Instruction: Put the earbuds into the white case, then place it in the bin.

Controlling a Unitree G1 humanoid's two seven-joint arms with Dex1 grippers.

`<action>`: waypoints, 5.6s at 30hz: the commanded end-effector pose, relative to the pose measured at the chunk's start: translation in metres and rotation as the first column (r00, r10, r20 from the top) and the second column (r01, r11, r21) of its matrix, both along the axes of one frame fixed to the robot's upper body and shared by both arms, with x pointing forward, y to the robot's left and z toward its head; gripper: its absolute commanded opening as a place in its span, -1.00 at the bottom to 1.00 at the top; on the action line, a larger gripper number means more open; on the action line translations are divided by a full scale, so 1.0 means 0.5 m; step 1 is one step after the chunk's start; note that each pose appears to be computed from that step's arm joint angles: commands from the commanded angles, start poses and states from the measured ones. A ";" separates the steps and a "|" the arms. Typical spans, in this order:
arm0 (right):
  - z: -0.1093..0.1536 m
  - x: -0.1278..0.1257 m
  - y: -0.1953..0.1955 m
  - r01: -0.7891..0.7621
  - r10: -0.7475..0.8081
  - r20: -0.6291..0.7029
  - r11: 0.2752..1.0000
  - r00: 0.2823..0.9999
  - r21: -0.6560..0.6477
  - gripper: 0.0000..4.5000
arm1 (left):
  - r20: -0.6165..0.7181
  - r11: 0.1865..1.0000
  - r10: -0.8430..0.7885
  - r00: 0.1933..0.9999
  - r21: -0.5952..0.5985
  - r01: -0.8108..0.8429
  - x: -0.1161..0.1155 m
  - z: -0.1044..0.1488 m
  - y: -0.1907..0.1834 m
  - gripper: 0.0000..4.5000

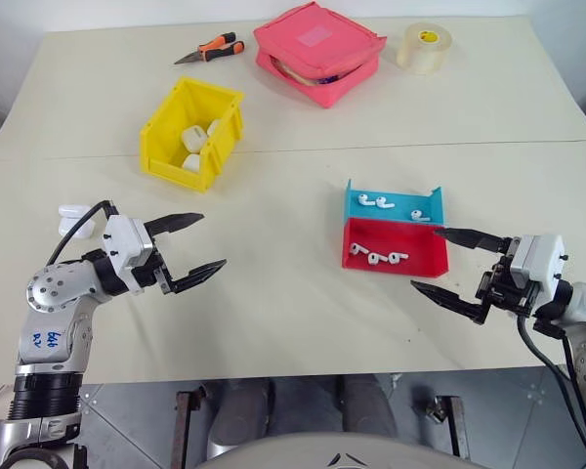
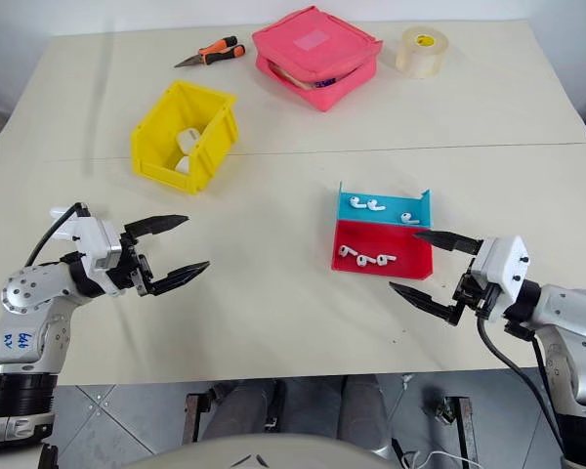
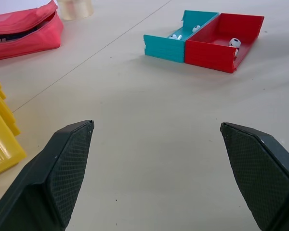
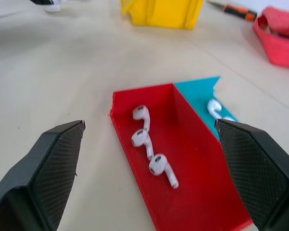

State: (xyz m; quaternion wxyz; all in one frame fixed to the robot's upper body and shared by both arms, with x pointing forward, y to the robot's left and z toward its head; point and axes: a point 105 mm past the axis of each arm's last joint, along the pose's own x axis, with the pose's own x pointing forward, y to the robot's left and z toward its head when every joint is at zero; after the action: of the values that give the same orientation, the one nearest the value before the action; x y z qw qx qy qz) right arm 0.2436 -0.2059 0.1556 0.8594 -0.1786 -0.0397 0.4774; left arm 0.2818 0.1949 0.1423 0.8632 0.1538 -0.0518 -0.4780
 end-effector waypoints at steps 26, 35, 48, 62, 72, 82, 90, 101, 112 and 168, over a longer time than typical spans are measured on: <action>0.066 0.017 0.192 -0.369 0.344 0.197 0.924 0.918 0.104 1.00 | -0.162 0.500 0.832 0.531 -0.200 -0.843 -0.211 -0.054 0.225 0.98; 0.048 0.028 0.138 -0.349 0.346 0.046 0.934 0.937 0.077 1.00 | -0.332 0.545 0.777 0.535 -0.070 -0.835 -0.165 -0.035 0.176 0.98; 0.038 0.018 0.133 -0.330 0.330 0.010 0.941 0.944 0.078 1.00 | -0.487 0.442 0.817 0.308 0.188 -0.877 -0.059 -0.018 0.168 0.98; 0.051 0.011 0.145 -0.303 0.300 0.043 0.949 0.953 0.090 1.00 | -0.564 0.451 0.793 0.230 0.290 -0.844 -0.030 -0.037 0.159 0.98; 0.051 0.008 0.154 -0.290 0.287 0.049 0.951 0.957 0.106 1.00 | -0.568 0.472 0.787 0.241 0.303 -0.828 -0.015 -0.046 0.142 0.98; 0.055 0.010 0.159 -0.279 0.274 0.059 0.954 0.960 0.107 1.00 | -0.562 0.479 0.793 0.236 0.335 -0.812 -0.008 -0.057 0.140 0.74; 0.055 0.016 0.162 -0.276 0.270 0.065 0.955 0.961 0.109 1.00 | -0.539 0.513 0.786 0.302 0.296 -0.806 -0.014 -0.053 0.141 0.24; 0.052 0.019 0.147 -0.254 0.251 0.054 0.963 0.967 0.085 1.00 | -0.107 0.859 0.413 0.905 -0.284 -0.425 -0.049 0.073 0.058 0.24; 0.073 -0.011 0.063 -0.059 0.057 0.085 0.998 0.995 0.012 1.00 | 0.091 0.844 -0.195 0.977 -0.491 0.214 -0.025 0.078 -0.178 0.24; -0.008 0.116 0.058 -0.063 -0.156 -0.239 0.700 0.958 -0.711 -0.18 | 0.182 0.614 -0.571 0.801 -0.552 0.564 -0.065 0.071 -0.341 0.24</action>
State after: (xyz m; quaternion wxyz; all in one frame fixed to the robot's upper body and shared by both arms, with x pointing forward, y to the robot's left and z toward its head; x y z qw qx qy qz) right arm 0.3002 -0.1797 0.1461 0.7382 -0.4127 0.2863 0.4503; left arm 0.2557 0.0258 0.1677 0.6815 -0.1551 -0.2117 -0.6832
